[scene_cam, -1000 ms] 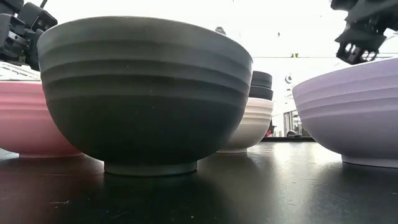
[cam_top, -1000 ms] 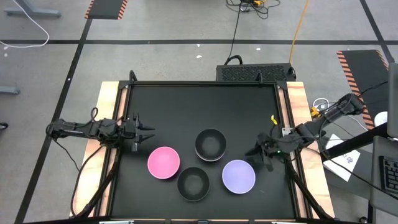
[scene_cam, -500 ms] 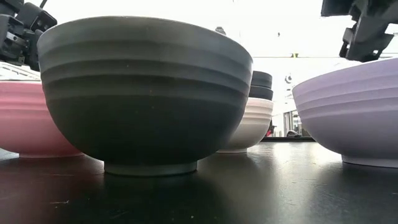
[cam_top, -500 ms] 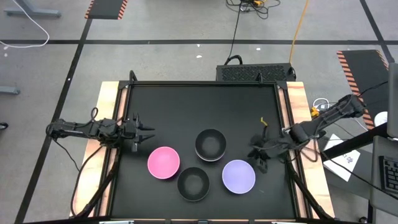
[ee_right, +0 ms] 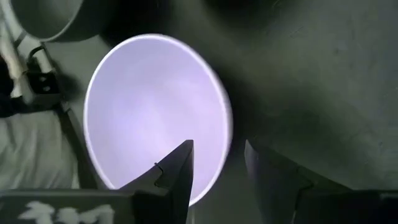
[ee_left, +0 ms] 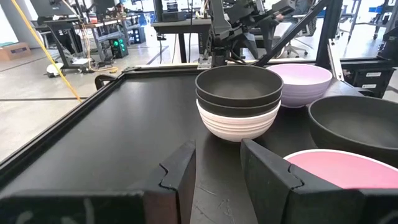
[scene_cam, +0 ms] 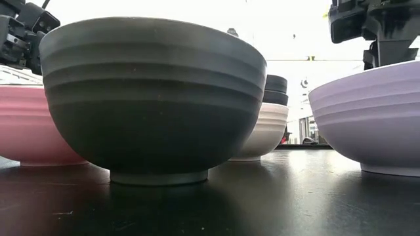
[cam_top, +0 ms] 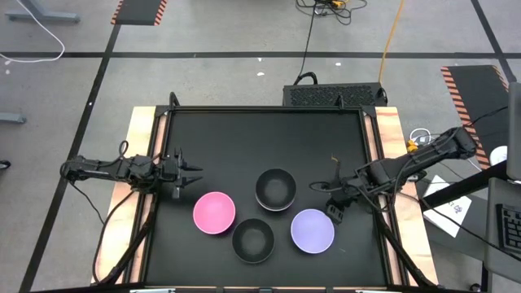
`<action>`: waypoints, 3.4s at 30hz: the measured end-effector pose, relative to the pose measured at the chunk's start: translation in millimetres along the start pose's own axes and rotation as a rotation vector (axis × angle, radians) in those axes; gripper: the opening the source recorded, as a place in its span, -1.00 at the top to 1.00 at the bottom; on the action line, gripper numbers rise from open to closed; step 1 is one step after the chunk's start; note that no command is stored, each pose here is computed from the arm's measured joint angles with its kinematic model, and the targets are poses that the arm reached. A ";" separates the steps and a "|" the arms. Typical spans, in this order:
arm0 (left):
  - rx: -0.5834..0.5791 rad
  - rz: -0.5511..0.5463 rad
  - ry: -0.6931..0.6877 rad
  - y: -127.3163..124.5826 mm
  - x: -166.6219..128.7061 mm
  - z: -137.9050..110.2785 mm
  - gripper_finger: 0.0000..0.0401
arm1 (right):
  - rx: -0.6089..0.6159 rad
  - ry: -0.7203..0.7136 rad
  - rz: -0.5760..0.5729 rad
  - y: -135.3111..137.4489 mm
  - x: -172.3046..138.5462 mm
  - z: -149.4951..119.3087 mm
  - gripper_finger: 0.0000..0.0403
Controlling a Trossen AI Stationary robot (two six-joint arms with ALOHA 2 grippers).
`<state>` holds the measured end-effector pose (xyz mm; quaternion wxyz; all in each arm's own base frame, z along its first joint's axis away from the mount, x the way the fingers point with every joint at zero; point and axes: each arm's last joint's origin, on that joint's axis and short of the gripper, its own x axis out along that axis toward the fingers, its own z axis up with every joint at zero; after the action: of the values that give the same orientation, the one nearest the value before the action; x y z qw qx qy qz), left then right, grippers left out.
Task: Nest bowls inside each other
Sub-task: Stack the purple bowl on top of the black bowl
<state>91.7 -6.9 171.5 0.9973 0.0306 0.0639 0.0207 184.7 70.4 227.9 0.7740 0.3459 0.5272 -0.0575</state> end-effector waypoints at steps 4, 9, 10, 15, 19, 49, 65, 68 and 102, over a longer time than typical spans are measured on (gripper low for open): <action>0.010 -0.001 0.000 0.0 0.0 0.0 0.36 | 0.033 0.018 0.021 0.5 0.3 0.9 0.31; 0.015 -0.001 0.001 0.0 0.0 -0.1 0.36 | 0.072 0.060 0.045 1.4 0.9 0.1 0.31; 0.016 -0.001 0.001 0.0 0.0 -0.1 0.36 | 0.079 0.062 0.042 1.6 2.1 0.3 0.31; 0.029 -0.015 0.001 -0.4 0.0 -0.1 0.36 | 0.099 0.078 0.022 3.7 13.7 3.1 0.31; 0.032 -0.019 0.000 -0.6 0.0 -0.1 0.36 | 0.101 0.133 0.038 7.4 28.3 5.7 0.31; 0.036 -0.042 0.001 -1.2 0.0 -0.3 0.36 | 0.133 0.118 0.026 -5.3 15.5 13.6 0.31; 0.052 -0.046 0.001 -1.3 0.0 -0.3 0.36 | 0.151 0.238 -0.048 -10.4 29.4 9.5 0.31; 0.055 -0.046 0.001 -1.4 0.0 -0.3 0.36 | 0.146 0.264 -0.071 -10.6 37.4 9.0 0.31; 0.056 -0.078 0.002 -2.3 -0.1 -0.5 0.36 | -0.150 -0.048 0.105 9.4 33.5 31.2 0.99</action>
<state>91.6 -9.2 170.9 0.9960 0.0559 0.0666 -0.0201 227.8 68.1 210.1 0.8123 0.3126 0.4922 0.0147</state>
